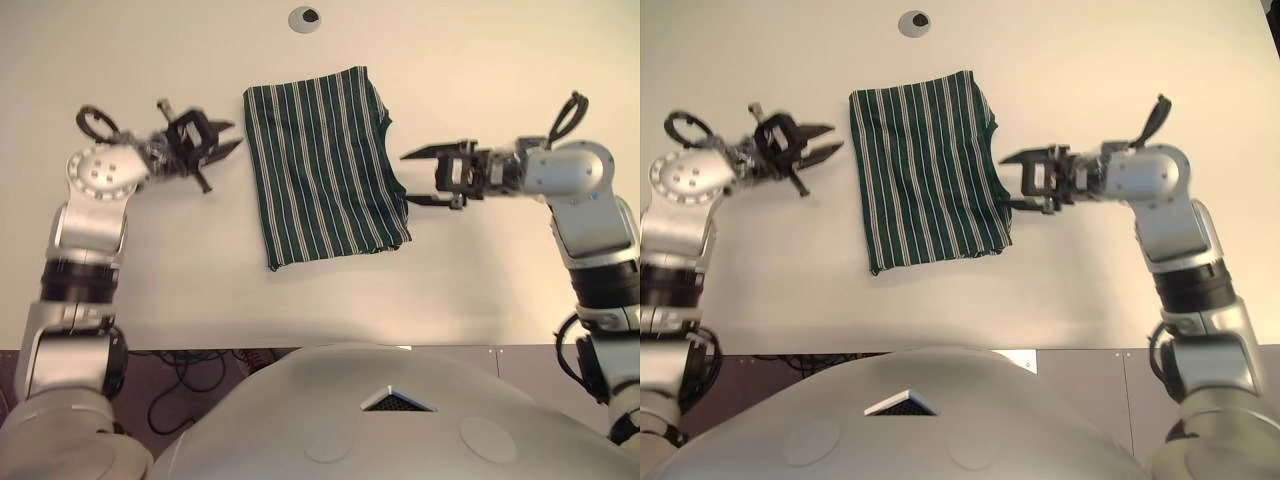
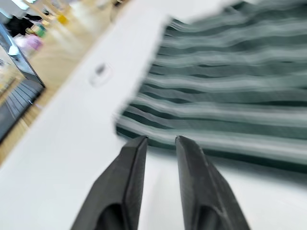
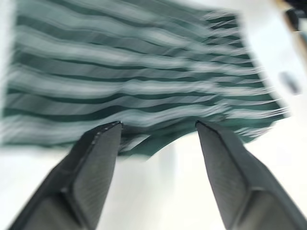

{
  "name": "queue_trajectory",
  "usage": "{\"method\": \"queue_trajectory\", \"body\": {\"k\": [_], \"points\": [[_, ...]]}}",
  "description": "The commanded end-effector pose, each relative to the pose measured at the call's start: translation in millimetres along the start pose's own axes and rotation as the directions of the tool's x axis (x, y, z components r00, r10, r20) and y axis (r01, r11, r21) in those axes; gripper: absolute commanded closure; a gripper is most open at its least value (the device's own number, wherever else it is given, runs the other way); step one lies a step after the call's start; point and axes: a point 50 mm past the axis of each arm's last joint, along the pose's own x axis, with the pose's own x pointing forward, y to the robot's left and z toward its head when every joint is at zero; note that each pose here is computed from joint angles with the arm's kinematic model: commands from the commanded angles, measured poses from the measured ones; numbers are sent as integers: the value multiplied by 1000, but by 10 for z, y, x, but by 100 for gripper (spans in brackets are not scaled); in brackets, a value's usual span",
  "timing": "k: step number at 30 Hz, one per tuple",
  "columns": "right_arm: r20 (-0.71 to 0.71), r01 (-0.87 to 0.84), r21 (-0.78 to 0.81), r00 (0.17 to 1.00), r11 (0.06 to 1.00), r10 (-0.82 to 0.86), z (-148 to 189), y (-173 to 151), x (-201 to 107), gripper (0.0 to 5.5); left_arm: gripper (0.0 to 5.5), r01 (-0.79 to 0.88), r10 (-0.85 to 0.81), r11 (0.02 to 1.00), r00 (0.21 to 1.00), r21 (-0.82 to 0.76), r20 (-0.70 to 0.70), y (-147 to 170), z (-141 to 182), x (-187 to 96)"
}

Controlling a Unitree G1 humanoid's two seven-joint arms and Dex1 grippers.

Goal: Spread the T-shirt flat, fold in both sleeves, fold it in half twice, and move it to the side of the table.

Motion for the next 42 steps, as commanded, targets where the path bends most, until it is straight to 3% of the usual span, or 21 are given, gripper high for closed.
{"method": "queue_trajectory", "body": {"k": [1, 5, 10, 17, 21, 25, 30, 33, 35, 38, 42], "points": [[-83, -74, -136, 995, 988, 63, -204, 213, -215, 208, 386, 43, -41, 996, 999, 80, -19, -233, 10, -211], [-125, -141, -265, 986, 954, 111, -320, 347, -243, 186, 381, 161, -146, 957, 986, 240, -80, -537, -30, -243], [7, -25, -438, 999, 899, 31, -200, 403, 68, 186, 381, 270, -252, 875, 963, 402, -99, -869, -6, -184], [44, -59, -554, 994, 831, 99, -153, 531, 296, 309, 381, 307, -300, 781, 948, 544, -105, -952, 49, -73], [10, -72, -530, 996, 845, 91, -231, 486, 321, 381, 381, 328, -347, 685, 932, 650, -104, -975, 163, -10], [-17, -98, -459, 995, 883, 102, -290, 498, 336, 456, 449, 366, -385, 621, 912, 693, -137, -998, 185, 39], [-24, -181, -291, 983, 939, 182, -276, 562, 259, 542, 524, 463, -463, 683, 873, 565, -155, -1042, 182, -43], [28, -273, -134, 960, 953, 279, -141, 634, 143, 550, 548, 541, -541, 731, 831, 416, -130, -1068, 219, -151], [103, -299, -26, 948, 954, 300, 6, 599, 77, 550, 548, 553, -570, 786, 821, 276, -23, -1025, 378, -202], [214, -216, 120, 959, 969, 187, 196, 241, 18, 550, 548, 518, -521, 854, 843, 60, 138, -731, 608, -216], [242, -81, 245, 970, 966, 19, 299, -263, 6, 550, 548, 459, -418, 866, 882, -199, 217, -425, 608, -185]]}}
